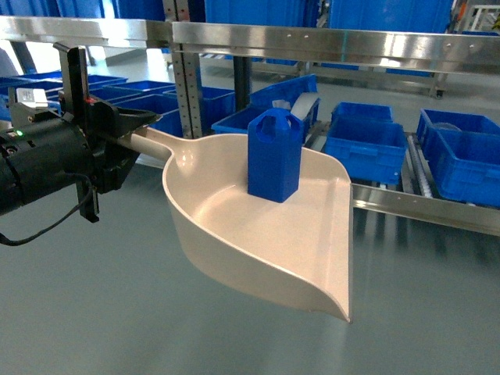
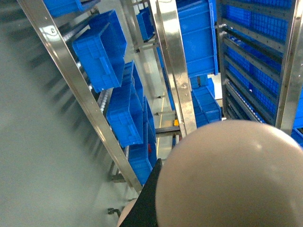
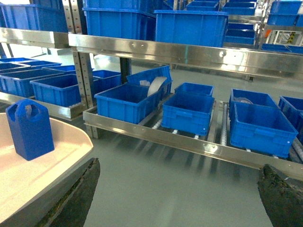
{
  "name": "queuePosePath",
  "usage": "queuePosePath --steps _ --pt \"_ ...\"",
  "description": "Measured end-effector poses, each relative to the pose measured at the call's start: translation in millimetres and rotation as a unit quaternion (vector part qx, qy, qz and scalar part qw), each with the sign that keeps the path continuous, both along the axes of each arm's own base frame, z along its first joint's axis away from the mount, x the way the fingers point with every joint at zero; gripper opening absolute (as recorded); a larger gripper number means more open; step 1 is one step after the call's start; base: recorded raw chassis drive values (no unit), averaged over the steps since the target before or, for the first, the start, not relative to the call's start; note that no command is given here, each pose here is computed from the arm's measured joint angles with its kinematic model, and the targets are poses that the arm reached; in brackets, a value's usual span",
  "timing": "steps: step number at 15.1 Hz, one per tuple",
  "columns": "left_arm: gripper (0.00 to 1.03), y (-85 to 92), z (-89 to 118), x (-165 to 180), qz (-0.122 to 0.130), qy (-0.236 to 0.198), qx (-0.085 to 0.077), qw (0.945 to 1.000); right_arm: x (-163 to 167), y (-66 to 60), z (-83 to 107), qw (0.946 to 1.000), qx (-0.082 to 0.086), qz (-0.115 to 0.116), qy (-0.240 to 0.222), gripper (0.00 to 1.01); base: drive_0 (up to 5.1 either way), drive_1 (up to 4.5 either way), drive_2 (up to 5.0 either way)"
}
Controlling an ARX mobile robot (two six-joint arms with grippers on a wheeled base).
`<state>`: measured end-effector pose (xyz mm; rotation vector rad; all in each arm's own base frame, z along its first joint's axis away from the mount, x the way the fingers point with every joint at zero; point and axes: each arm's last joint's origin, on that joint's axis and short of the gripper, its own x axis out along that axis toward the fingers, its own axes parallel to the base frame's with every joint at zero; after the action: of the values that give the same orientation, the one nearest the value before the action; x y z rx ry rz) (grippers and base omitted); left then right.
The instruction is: Place part in tray to right shelf
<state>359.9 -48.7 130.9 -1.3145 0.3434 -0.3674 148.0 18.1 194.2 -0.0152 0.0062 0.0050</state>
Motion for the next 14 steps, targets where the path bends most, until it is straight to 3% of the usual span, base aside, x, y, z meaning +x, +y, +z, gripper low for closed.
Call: queuePosePath --steps 11,13,14 --pt "0.14 0.7 -0.1 0.1 0.002 0.000 0.000 1.0000 0.0 0.0 -0.1 1.0000 0.000 0.000 0.000 0.98 -1.6 -1.62 -1.6" --pt "0.14 -3.7 -0.1 -0.6 -0.010 0.000 0.000 1.0000 -0.3 -0.2 0.5 1.0000 0.000 -0.001 -0.002 0.98 -0.4 -0.38 -0.4" --pt "0.14 -0.4 -0.1 -0.1 -0.002 0.000 0.000 1.0000 -0.3 -0.2 0.5 1.0000 0.000 -0.001 -0.002 0.98 0.0 0.00 0.0"
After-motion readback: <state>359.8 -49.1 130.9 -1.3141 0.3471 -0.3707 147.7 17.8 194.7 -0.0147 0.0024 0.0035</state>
